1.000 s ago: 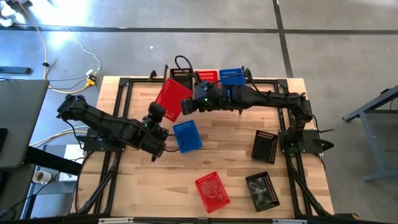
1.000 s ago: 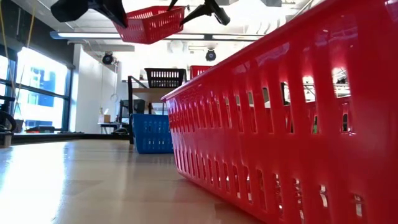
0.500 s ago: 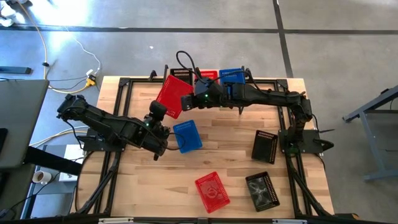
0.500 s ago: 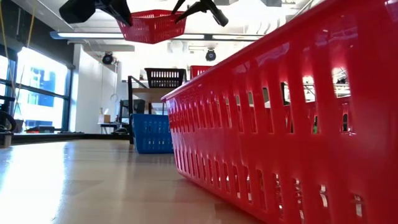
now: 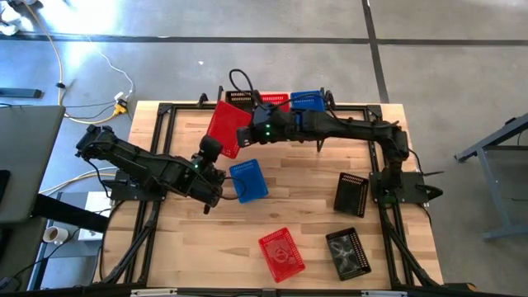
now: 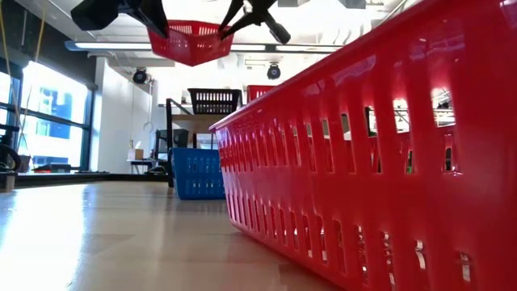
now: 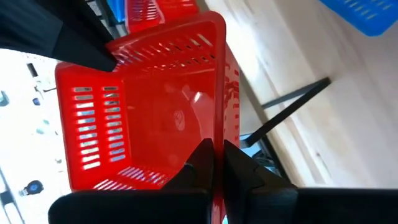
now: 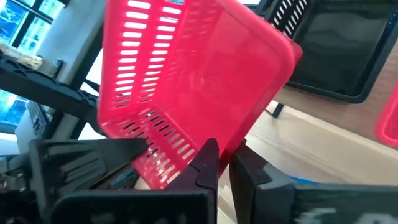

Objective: Stack baskets on shelf by color
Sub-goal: Stack the top red bin on top of the red bin on the shelf

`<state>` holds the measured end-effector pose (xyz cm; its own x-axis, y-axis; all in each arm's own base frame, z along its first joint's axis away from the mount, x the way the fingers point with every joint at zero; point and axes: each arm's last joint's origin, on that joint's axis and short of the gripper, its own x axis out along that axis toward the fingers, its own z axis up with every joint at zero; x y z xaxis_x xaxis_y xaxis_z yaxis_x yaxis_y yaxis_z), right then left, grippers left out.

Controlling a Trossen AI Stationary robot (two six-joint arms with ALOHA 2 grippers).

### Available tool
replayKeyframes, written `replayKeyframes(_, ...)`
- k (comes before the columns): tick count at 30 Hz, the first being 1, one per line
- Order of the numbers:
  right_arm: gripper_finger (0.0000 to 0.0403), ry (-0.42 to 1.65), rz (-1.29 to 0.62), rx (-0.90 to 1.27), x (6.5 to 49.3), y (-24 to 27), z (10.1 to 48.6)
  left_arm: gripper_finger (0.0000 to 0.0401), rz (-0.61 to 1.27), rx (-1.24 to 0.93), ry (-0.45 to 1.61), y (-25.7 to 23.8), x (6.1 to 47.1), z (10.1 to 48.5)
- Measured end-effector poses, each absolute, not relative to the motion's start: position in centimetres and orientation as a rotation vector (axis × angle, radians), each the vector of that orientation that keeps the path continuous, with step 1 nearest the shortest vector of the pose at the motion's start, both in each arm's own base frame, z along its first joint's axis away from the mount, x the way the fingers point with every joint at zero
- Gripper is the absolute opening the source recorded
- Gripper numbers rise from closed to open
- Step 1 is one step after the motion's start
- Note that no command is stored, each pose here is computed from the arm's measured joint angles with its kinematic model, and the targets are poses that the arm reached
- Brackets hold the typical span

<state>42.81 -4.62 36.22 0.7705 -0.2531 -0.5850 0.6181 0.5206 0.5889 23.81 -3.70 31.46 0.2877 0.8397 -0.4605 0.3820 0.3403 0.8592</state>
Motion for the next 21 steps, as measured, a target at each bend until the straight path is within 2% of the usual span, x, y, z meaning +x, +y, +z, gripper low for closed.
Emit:
replayKeyframes(7,0.0002,0.478,-0.543,0.851,42.93,-4.59,35.94,0.0007,0.408,1.211,1.312,-3.81,23.88,31.34)
replayKeyframes(21,0.0000,0.501,-0.548,0.787,42.93,-5.02,35.61,0.0073,0.342,1.044,1.301,-4.07,23.91,31.12)
